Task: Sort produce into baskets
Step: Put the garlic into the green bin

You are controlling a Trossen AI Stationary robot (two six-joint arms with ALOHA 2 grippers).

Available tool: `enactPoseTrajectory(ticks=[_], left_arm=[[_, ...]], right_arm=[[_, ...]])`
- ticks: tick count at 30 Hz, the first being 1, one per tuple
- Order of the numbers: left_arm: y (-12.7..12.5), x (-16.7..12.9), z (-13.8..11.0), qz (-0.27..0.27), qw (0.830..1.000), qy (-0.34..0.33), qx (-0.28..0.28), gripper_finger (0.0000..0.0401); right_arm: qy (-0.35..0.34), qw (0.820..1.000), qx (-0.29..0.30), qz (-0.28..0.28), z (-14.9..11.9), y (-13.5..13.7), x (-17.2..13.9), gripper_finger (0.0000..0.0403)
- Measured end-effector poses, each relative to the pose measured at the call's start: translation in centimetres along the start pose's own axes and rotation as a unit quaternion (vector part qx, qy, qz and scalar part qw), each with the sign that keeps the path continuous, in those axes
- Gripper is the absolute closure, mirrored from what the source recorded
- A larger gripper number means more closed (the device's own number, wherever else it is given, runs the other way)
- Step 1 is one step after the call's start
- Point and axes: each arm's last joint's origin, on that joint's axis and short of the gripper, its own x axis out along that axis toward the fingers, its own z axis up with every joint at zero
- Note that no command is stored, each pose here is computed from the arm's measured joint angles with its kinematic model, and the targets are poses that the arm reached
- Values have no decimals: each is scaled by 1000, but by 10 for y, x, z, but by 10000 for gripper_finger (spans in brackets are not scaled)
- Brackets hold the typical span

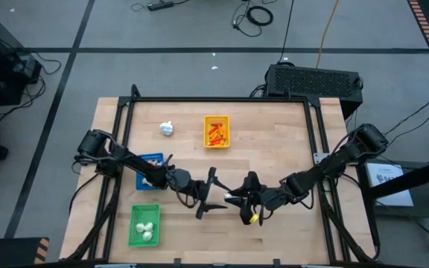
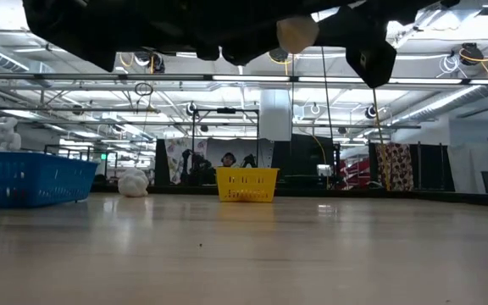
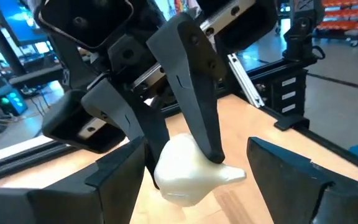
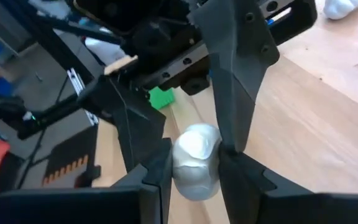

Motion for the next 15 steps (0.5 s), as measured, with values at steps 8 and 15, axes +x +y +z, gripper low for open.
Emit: enactPoseTrajectory(ticks=[8, 15], left_arm=[[-4, 0, 2, 29, 998, 4, 50, 115], [-14, 0, 8, 71, 990, -4, 118, 116]], right_arm=[[-10, 999, 45, -1, 2, 0, 1, 308], [-18, 996, 84, 4, 5, 1, 1, 308]])
